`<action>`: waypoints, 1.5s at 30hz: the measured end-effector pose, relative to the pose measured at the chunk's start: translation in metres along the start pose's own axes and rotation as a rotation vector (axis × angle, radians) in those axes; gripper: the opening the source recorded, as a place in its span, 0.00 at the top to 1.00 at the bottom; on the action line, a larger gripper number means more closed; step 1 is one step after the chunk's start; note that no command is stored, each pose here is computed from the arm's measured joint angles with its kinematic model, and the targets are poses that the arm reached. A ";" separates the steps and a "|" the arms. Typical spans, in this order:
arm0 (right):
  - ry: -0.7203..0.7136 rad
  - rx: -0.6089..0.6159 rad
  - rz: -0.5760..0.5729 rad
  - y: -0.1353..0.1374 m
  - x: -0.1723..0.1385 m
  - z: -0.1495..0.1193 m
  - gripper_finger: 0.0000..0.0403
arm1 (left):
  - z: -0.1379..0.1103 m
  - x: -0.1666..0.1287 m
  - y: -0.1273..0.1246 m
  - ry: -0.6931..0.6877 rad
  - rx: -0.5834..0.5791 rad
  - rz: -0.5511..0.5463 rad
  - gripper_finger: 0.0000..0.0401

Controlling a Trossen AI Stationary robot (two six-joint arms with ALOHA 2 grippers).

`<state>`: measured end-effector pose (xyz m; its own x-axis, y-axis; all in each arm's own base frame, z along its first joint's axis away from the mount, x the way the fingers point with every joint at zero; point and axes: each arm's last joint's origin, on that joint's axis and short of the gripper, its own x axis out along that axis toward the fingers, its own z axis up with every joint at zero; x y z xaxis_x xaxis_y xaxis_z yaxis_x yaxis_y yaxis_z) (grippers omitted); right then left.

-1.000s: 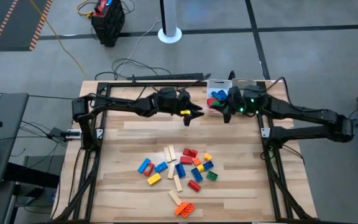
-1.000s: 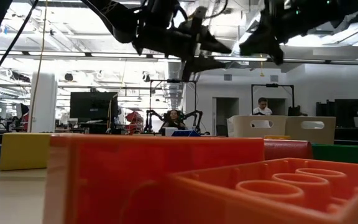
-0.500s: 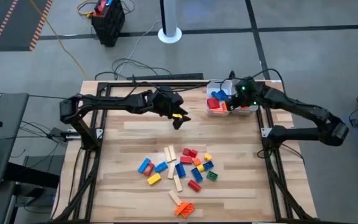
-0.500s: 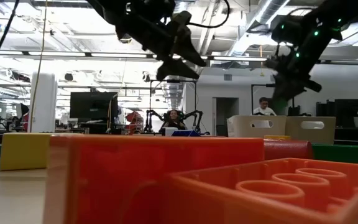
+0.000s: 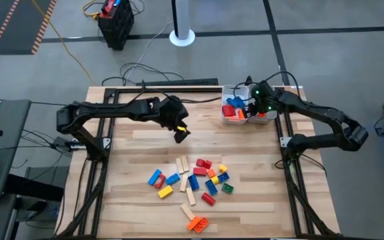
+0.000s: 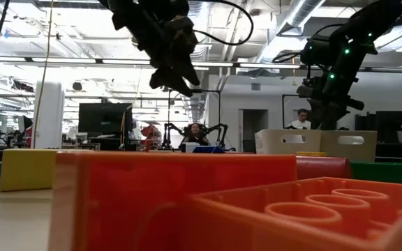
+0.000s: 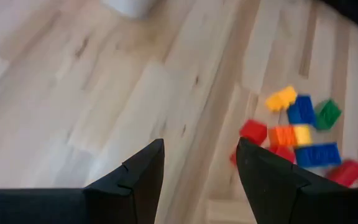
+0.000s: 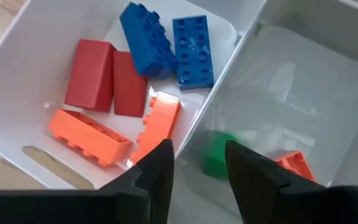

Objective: Sort blocks by size
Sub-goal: Put the small green triangular wooden block into the gray bin, then put the large red wooden arch into the white bin

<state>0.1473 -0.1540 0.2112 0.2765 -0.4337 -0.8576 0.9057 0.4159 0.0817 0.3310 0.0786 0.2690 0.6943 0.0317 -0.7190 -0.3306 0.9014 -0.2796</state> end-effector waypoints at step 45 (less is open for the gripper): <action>-0.404 -0.254 0.081 0.010 -0.137 0.026 0.36 | -0.136 0.010 -0.128 0.562 -0.458 0.232 0.52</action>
<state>0.1271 -0.1110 0.3430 0.4910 -0.6469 -0.5835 0.7829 0.6214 -0.0301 0.2937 -0.0955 0.2113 0.1851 -0.1368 -0.9732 -0.7456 0.6256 -0.2297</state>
